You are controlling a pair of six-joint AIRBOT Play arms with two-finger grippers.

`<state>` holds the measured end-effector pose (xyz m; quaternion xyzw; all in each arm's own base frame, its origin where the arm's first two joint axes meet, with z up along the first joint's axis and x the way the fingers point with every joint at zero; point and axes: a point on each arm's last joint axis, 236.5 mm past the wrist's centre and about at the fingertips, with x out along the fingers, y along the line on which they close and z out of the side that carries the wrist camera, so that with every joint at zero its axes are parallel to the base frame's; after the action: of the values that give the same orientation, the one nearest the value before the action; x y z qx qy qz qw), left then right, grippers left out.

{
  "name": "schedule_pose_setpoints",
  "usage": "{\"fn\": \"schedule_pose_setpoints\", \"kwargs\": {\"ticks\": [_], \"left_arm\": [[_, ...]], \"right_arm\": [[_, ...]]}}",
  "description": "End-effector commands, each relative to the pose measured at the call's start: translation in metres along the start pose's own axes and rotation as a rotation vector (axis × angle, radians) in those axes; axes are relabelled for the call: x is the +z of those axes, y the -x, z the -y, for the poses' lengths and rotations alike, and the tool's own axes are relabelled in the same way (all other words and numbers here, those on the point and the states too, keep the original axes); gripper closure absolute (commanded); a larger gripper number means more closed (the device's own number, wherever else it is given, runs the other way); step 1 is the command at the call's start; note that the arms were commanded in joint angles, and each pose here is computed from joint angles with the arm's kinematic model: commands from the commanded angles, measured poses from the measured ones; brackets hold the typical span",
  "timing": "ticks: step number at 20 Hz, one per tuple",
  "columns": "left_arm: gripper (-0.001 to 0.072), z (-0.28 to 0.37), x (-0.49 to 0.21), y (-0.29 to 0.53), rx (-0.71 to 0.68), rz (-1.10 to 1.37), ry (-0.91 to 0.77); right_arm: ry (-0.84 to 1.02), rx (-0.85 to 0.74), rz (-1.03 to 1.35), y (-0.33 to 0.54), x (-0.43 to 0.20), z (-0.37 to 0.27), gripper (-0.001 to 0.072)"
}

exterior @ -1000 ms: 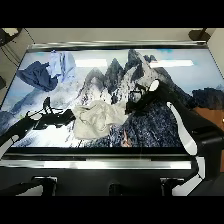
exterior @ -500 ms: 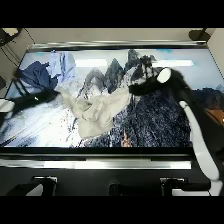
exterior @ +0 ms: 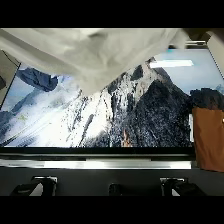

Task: Fold the shirts.

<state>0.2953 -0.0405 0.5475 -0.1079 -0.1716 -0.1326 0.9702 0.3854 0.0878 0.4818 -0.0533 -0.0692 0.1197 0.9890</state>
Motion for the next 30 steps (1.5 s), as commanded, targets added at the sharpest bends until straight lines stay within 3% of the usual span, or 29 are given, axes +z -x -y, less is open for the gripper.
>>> {"fn": "schedule_pose_setpoints", "kwargs": {"ticks": [1,5,8,13,18,23,30], "left_arm": [[0.0675,0.019,0.072,0.042,0.035,0.163,-0.056],[0.0675,0.005,0.074,0.052,0.113,0.157,-0.053],[0.0675,-0.008,0.032,0.037,0.132,0.006,-0.049],[0.0675,-0.101,-0.203,0.036,0.317,-0.674,-0.035],[0.0672,-0.163,-0.456,0.106,0.490,-1.138,0.221],[0.0672,-0.200,-0.554,0.089,0.549,-1.229,0.315],[0.0666,-0.214,-0.610,0.045,0.559,-1.242,0.470]], "right_arm": [[0.078,-0.122,0.147,0.070,0.067,0.027,0.0668],[0.111,-0.181,-0.030,0.095,0.034,0.042,0.0667],[0.118,-0.195,-0.209,0.087,-0.011,0.048,0.0666],[-0.002,-0.185,-0.666,0.011,-0.187,0.038,0.0666],[-0.269,-0.197,-0.758,-0.099,-0.370,0.005,0.0665],[-0.547,-0.244,-0.710,-0.145,-0.453,-0.015,0.0665],[-0.658,-0.287,-0.811,-0.133,-0.488,-0.025,0.0663]]}}
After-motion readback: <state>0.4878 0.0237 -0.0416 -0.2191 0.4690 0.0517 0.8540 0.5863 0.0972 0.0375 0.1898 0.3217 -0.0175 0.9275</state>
